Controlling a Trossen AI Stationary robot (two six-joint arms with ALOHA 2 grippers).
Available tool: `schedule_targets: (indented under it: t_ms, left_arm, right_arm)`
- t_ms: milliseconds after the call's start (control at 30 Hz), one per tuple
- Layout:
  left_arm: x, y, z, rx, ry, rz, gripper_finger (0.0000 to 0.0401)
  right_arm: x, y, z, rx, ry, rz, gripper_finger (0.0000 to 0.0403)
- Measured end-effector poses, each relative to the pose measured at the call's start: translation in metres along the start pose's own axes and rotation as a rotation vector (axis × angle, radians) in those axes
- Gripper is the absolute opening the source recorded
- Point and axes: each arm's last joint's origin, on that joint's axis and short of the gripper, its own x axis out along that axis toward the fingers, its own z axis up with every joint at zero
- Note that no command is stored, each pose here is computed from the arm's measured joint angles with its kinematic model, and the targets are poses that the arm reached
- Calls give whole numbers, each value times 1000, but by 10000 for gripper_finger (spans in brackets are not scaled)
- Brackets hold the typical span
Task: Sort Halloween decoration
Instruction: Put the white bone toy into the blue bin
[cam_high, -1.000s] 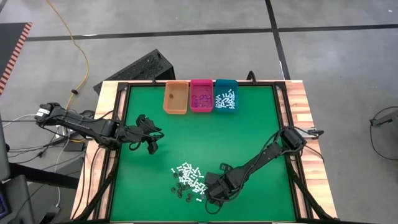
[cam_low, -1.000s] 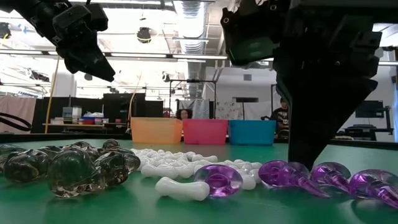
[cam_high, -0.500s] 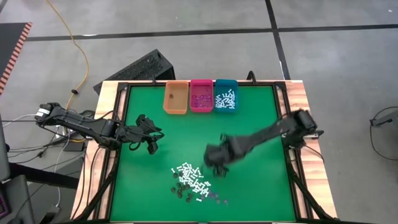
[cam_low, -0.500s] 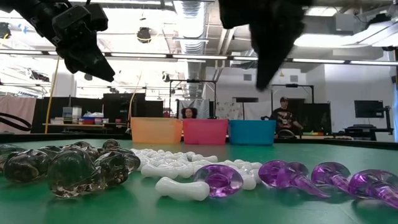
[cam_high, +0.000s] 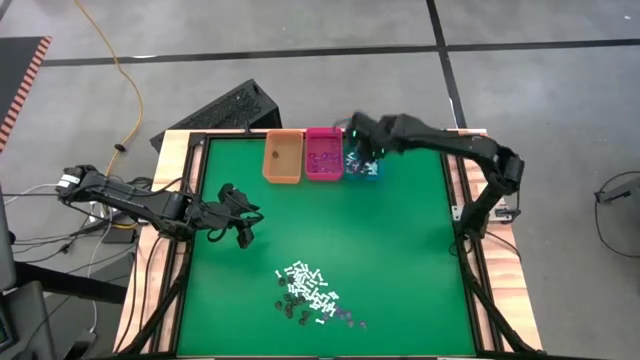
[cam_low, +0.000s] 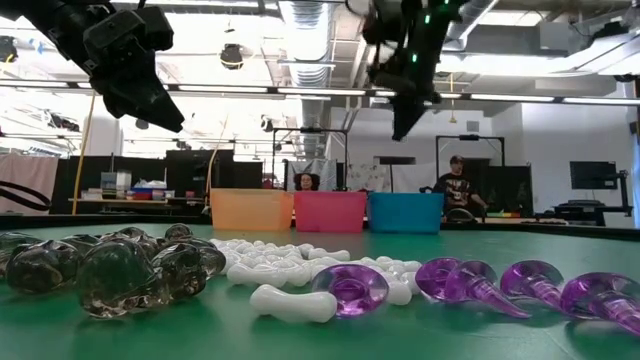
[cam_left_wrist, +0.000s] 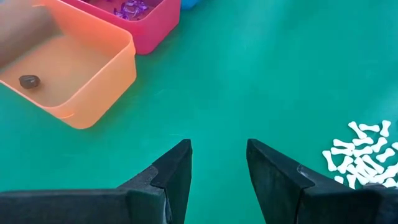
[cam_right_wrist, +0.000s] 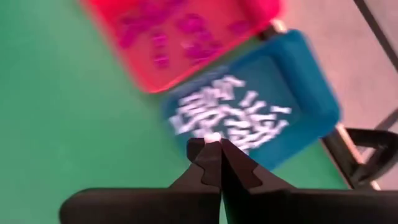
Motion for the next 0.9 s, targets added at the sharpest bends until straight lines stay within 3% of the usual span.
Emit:
schedule_targets:
  t_ms: [167,300,400,600,733,900]
  left_arm:
    - [0,0,0,-1,-1,1,144]
    - [0,0,-1,0,7,5,144]
    - [0,1,-2,-7,17,10,144]
    - [0,1,-2,-10,21,12,144]
    - [0,1,-2,-10,21,12,144]
    - [0,1,-2,-6,22,9,144]
  right_arm:
    - [41,-42,8,113,63,-2,30]
    - [71,-57,7,136,142,24,49]
    - [85,-59,5,129,179,29,83]
    - [83,-59,6,139,167,31,177]
    - [59,-39,8,100,113,95,213]
    - [18,26,5,-9,32,245,215]
